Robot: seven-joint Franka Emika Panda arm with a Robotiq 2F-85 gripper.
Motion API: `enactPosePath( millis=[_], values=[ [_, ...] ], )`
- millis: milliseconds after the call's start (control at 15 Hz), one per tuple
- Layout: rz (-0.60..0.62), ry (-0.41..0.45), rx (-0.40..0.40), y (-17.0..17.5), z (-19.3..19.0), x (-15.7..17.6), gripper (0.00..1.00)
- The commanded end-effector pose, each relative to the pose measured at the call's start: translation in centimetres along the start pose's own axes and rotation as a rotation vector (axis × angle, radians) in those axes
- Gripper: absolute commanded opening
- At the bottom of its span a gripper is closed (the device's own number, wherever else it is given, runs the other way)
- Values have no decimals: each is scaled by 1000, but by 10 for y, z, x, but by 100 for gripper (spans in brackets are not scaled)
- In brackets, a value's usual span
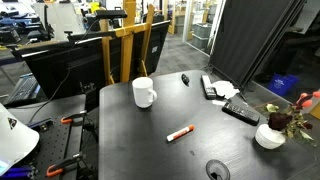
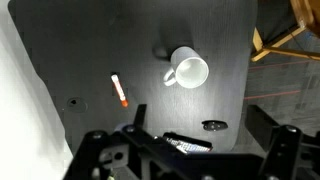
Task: Put the marker inside the cup
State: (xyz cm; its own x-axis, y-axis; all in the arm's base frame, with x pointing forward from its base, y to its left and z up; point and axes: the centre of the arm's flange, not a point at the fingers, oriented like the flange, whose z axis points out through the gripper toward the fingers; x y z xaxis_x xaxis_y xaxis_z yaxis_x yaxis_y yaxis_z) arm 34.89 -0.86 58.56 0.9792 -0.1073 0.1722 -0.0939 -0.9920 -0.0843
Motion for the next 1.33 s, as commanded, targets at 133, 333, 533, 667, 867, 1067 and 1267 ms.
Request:
enactPosePath(
  millis=[133,333,533,667,867,1067,1267],
  values=[
    [0,0,0,0,0,0,100],
    [0,0,0,0,0,0,100],
    [0,0,0,0,0,0,100],
    [-21,2,-4,-1,2,5,100],
    [-66,3,-30,3,8,17,100],
    [-122,-18,-51,12,22,39,100],
    [-171,-40,-52,29,45,64,100]
  ],
)
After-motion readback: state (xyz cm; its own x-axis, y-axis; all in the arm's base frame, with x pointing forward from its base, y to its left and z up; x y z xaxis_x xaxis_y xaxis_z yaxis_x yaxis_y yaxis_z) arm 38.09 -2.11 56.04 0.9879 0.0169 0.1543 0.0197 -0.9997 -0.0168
